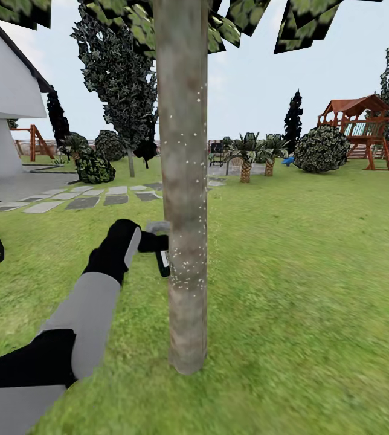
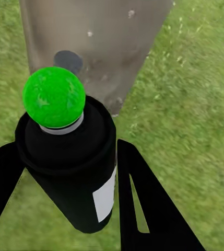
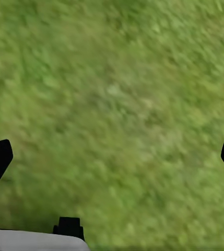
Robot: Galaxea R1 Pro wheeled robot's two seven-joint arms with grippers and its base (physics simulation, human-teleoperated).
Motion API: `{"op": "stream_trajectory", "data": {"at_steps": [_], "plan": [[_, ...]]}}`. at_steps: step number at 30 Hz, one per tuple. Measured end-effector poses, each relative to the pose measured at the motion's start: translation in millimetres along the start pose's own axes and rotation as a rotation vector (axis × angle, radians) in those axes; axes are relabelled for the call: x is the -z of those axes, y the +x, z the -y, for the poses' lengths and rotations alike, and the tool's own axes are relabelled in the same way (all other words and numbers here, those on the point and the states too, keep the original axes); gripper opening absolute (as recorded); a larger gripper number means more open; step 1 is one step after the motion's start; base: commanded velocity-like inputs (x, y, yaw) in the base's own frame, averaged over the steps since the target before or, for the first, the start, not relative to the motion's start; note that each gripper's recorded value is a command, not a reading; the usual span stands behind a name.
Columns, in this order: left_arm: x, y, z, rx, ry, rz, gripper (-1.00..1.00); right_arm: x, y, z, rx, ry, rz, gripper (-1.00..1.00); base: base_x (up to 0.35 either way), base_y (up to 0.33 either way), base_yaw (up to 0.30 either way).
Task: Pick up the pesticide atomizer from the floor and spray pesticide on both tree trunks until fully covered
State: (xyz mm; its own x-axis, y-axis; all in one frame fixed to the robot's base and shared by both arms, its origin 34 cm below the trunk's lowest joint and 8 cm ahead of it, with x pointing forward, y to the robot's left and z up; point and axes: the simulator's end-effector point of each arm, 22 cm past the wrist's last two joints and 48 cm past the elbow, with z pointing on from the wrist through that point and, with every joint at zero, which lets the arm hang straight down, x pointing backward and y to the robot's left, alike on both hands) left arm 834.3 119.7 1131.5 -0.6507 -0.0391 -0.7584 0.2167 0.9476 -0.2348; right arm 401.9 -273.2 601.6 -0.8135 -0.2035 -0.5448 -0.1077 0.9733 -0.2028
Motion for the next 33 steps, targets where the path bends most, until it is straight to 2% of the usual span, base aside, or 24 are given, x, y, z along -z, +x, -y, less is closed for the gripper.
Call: {"op": "stream_trajectory", "data": {"at_steps": [7, 9, 11, 15, 21, 26, 29, 31, 33], "plan": [[32.2, -68, 15, -0.033, 0.008, 0.093, -1.0, 0.1, 0, 0, 0.0, -0.001, -0.001, 1.0, 0.0, 0.0, 0.0], [36.1, -76, 16, -0.038, 0.007, 0.103, -1.0, 0.2, 1, 0, 0.0, -0.001, -0.002, 1.0, 0.0, 0.0, 0.0], [49.2, -99, 23, -0.049, 0.011, 0.135, -1.0, 0.2, 1, 0, 0.0, -0.001, -0.001, 1.0, 0.0, 0.0, 0.0], [63.7, -128, 34, -0.07, 0.017, 0.147, -1.0, 0.2, 1, 0, 0.0, -0.001, -0.001, 1.0, 0.0, 0.0, 0.0], [93.9, -172, 50, -0.097, 0.022, 0.197, -1.0, 0.2, 1, 0, 0.0, -0.001, -0.001, 1.0, 0.0, 0.0, 0.0], [109.8, -194, 64, -0.118, 0.027, 0.188, -1.0, 0.2, 1, 0, 0.0, -0.001, -0.001, 1.0, 0.0, 0.0, 0.0], [119.4, -206, 69, -0.126, 0.027, 0.2, -1.0, 0.2, 1, 0, 0.0, -0.001, -0.001, 1.0, 0.0, 0.0, 0.0], [132.2, -219, 74, -0.135, 0.028, 0.219, -1.0, 0.2, 1, 0, 0.0, -0.001, -0.001, 1.0, 0.0, 0.0, 0.0], [135.7, -223, 79, -0.142, 0.028, 0.206, -1.0, 0.2, 1, 0, 0.0, -0.001, -0.001, 1.0, 0.0, 0.0, 0.0]]}}
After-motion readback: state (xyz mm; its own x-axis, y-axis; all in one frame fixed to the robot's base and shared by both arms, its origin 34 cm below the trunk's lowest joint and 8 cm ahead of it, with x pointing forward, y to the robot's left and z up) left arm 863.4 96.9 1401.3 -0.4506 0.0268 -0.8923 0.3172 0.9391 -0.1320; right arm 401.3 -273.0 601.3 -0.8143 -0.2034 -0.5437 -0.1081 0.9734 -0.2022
